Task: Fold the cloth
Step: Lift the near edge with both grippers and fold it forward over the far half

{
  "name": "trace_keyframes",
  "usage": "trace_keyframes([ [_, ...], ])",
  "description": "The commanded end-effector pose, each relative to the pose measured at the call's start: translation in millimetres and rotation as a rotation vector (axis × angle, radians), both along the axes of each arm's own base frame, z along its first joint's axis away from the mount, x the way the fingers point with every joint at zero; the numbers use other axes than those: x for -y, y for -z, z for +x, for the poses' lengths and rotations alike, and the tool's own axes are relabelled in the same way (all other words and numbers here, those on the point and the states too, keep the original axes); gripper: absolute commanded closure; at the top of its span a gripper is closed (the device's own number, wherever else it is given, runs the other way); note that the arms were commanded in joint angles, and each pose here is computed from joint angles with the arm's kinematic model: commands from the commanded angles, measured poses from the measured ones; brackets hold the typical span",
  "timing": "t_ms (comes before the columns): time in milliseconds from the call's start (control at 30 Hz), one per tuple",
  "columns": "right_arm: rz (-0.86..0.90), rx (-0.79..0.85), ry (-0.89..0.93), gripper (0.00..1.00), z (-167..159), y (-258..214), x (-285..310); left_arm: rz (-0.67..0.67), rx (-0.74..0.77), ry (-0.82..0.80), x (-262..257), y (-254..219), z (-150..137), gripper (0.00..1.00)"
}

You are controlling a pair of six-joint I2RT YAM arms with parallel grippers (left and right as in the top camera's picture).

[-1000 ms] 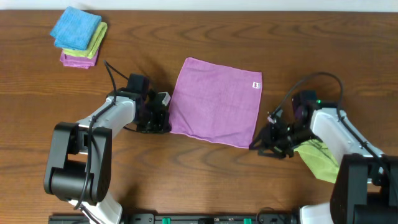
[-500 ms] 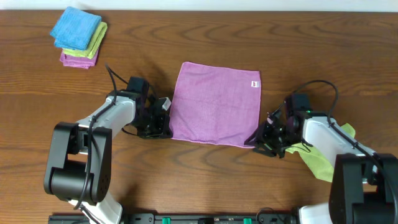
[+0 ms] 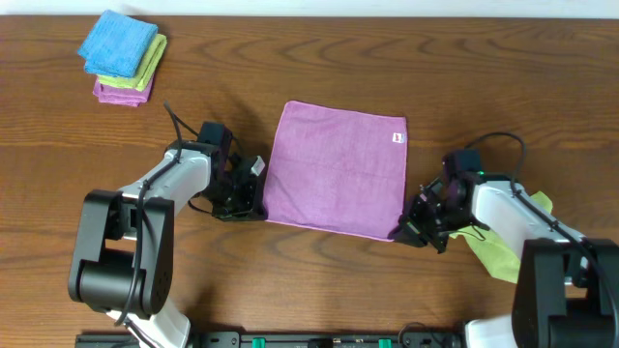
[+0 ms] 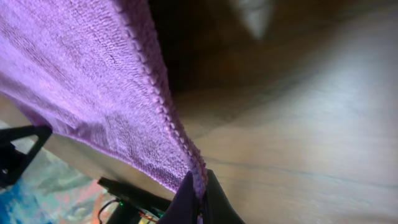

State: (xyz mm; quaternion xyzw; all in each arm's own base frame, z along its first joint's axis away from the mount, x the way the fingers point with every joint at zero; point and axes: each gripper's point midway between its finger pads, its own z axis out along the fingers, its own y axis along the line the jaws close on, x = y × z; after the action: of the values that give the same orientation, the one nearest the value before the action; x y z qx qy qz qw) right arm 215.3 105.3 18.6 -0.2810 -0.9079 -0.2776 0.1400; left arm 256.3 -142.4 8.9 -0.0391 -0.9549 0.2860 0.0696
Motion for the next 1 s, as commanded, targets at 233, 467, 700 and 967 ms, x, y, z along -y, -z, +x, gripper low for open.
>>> trace_keyframes([
  [233,-0.035,0.137,0.089,0.98,49,-20,36,-0.039,0.183,-0.001,27,-52,16,0.94],
  [467,-0.084,0.277,0.128,0.99,91,-32,47,-0.029,0.328,-0.052,45,-59,50,0.95],
  [700,-0.078,0.453,0.205,0.98,139,-47,48,-0.066,0.562,-0.164,49,-80,112,0.95],
  [967,-0.067,0.606,0.209,0.99,175,-61,33,-0.077,0.627,-0.244,42,-76,147,0.94],
])
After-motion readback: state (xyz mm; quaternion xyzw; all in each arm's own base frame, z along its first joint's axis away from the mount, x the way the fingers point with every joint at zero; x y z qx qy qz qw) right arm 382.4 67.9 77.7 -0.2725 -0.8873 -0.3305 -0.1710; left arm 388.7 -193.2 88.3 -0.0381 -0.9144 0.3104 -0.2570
